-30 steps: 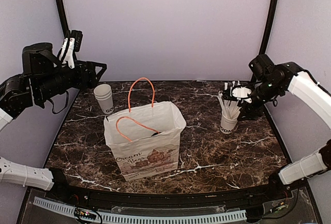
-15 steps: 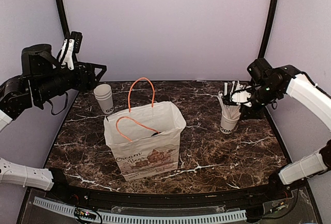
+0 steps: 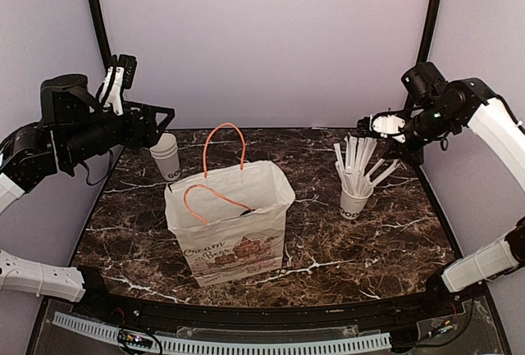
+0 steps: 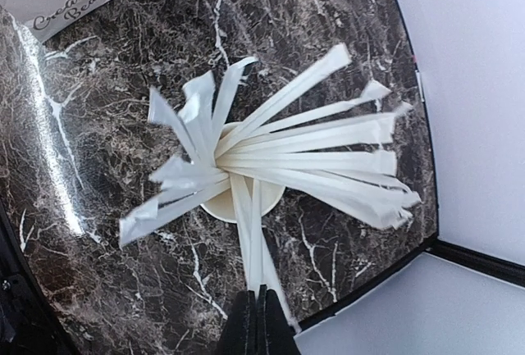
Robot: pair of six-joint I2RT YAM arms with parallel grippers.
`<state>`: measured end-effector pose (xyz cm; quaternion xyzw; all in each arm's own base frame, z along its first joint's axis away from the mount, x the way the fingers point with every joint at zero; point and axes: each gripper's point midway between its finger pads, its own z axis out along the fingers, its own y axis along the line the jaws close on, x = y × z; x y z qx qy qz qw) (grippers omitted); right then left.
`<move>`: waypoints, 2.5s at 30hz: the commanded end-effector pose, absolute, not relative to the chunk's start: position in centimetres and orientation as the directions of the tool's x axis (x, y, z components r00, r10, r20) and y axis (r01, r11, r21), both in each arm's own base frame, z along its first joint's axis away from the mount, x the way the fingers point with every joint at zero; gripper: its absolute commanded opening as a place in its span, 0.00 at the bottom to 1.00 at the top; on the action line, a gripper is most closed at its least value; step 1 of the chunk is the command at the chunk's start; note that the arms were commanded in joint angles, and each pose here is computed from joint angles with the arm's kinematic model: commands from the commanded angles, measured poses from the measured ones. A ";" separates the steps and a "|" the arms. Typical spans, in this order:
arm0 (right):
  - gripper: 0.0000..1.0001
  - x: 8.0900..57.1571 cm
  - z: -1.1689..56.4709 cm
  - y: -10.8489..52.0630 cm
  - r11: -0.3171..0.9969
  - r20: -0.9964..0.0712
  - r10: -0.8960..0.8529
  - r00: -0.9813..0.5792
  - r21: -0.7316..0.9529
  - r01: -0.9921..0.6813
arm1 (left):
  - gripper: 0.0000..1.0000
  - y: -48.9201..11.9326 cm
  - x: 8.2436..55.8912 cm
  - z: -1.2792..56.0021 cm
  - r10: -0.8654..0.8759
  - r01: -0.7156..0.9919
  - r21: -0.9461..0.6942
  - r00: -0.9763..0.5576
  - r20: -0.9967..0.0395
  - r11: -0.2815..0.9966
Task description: Pack the takeout coffee
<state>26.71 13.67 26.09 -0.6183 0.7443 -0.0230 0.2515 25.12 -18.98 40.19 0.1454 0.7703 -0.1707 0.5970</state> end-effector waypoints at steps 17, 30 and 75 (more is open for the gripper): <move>0.00 25.8 40.7 11.4 0.300 -0.386 -0.921 -0.045 -0.633 -0.714 | 0.79 -20.4 25.9 41.3 0.036 0.478 -0.062 -0.192 -0.981 0.876; 0.00 23.1 46.3 18.2 0.251 -0.614 -0.705 0.355 -0.684 -0.684 | 0.79 -18.6 25.2 41.7 0.020 0.443 -0.066 -0.188 -0.982 0.894; 0.84 19.3 39.2 39.0 -0.166 -0.663 -0.626 0.411 -0.401 -0.901 | 0.87 -16.1 25.2 37.3 0.093 0.367 0.010 -0.209 -0.974 0.930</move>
